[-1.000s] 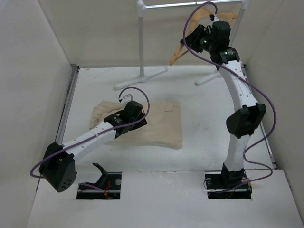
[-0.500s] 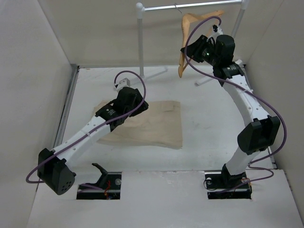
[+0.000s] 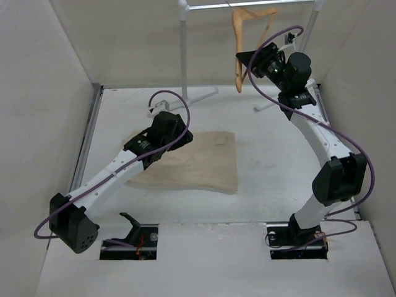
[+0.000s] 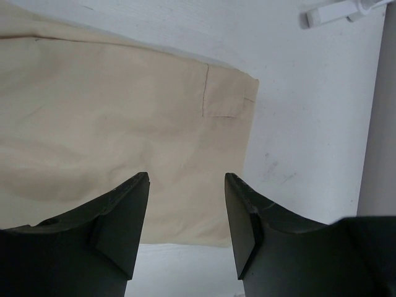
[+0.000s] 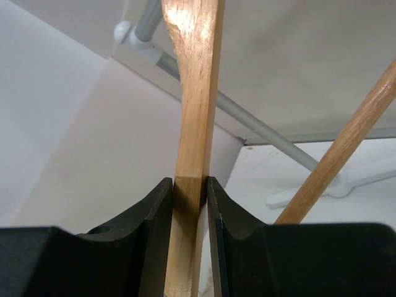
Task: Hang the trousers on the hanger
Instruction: Pick up the hanger from the clothesline.
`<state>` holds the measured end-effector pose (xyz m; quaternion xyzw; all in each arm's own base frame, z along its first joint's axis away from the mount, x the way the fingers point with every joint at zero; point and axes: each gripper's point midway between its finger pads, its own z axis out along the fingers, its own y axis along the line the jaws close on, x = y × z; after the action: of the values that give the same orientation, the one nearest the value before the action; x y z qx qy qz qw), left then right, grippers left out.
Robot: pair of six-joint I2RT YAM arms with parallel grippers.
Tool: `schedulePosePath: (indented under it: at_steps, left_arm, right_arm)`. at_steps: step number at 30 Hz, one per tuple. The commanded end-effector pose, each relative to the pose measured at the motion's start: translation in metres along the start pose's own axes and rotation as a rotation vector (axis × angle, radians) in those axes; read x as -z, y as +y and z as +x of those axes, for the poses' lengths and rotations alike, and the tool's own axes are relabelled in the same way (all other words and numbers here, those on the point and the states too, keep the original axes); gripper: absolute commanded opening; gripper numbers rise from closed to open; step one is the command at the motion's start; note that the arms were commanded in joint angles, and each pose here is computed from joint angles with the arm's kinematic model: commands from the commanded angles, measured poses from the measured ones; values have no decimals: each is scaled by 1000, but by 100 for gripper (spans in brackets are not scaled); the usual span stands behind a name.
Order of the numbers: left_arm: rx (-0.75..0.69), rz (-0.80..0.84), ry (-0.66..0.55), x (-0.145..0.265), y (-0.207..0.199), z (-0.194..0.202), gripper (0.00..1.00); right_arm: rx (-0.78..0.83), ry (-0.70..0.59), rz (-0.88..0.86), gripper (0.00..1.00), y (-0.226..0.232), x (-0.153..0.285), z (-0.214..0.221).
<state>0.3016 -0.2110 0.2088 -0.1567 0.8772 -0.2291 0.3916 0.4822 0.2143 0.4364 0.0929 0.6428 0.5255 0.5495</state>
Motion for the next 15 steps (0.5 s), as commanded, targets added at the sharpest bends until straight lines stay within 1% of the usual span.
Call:
schedulePosePath:
  at_steps: [1, 5, 9, 12, 15]
  left_arm:
    - [8, 86, -82, 16, -34, -40, 51]
    - [6, 131, -102, 19, -57, -57, 55]
    - [14, 178, -128, 28, -78, -74, 58]
    - [26, 245, -168, 43, -104, -93, 60]
    - [22, 308, -195, 53, -131, -109, 62]
  right_arm:
    - [56, -141, -258, 15, 83, 30, -39]
    - [19, -154, -323, 15, 94, 41, -41]
    - [17, -150, -317, 15, 95, 54, -37]
    - [12, -120, -269, 15, 81, 62, -21]
    - [5, -86, -203, 15, 55, 70, 0]
